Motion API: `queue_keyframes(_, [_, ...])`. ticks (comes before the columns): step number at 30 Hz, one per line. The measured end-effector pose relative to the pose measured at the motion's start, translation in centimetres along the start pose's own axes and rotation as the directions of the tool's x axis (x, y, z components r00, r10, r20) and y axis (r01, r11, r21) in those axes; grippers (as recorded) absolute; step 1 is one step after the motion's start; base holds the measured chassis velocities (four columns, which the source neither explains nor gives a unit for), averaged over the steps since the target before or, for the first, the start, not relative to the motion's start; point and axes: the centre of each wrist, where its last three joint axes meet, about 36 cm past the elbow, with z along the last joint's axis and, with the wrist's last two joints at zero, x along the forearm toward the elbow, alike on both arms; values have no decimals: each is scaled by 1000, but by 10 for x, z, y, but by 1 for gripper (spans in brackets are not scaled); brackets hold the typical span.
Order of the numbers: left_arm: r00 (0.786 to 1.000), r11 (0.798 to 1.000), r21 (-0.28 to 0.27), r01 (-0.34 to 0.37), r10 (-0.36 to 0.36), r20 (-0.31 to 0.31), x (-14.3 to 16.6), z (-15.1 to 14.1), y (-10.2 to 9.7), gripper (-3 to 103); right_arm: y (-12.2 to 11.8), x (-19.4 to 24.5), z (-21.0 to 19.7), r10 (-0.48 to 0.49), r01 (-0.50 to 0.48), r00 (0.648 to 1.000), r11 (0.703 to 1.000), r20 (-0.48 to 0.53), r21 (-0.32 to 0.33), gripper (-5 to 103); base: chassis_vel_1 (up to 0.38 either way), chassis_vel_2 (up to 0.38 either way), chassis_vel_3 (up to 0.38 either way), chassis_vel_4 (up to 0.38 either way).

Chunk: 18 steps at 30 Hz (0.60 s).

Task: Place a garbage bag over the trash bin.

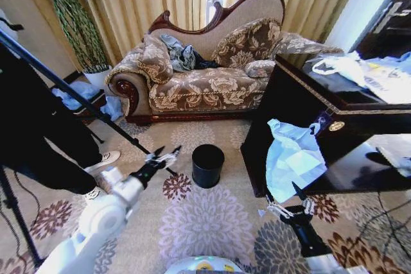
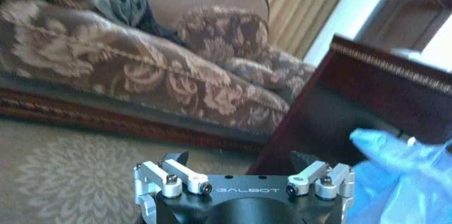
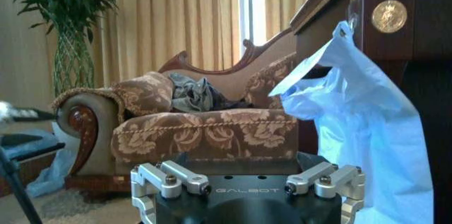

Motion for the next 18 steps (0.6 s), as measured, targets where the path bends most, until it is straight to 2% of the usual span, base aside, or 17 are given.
queue_keyframes(3, [1000, 1000, 13, -21, 21, -16, -21, 0, 8, 99, 0, 2, 4, 4, -4, 1000, 1000, -3, 0, 100, 0, 0, 0, 0])
queue_keyframes(5, [998, 998, 30, -59, 60, -20, -49, -12, 11, 99, 0, 4, 10, 12, -12, 1000, 1000, -12, 4, 100, 0, 0, 0, 0])
queue_keyframes(7, [997, 997, 32, -68, 69, -21, -54, -15, 11, 99, 0, 4, 10, 13, -13, 1000, 1000, -14, 4, 100, 0, 0, 0, 0])
queue_keyframes(8, [993, 992, 59, -107, 110, -46, -78, -24, 6, 99, 0, 6, 14, 20, -20, 1000, 1000, -24, 4, 100, 0, 0, 0, 0])
queue_keyframes(9, [990, 989, 79, -126, 131, -60, -88, -29, 2, 99, 1, 7, 16, 23, -23, 999, 1000, -27, 3, 100, 0, 0, 0, 0])
queue_keyframes(10, [990, 989, 79, -126, 131, -60, -88, -29, 2, 99, 1, 7, 16, 23, -23, 999, 1000, -27, 3, 100, 0, 0, 0, 0])
queue_keyframes(13, [977, 973, 158, -169, 186, -102, -116, -49, -16, 99, 0, 9, 19, 27, -27, 999, 1000, -39, 3, 100, 0, 0, 0, 0])
queue_keyframes(15, [974, 969, 173, -178, 198, -108, -122, -53, -20, 99, 0, 9, 19, 27, -26, 999, 1000, -40, 4, 100, 0, 0, 0, 0])
queue_keyframes(18, [958, 946, 242, -218, 255, -133, -146, -68, -41, 99, -1, 10, 22, 30, -29, 999, 999, -41, 13, 100, 0, 0, 0, 0])
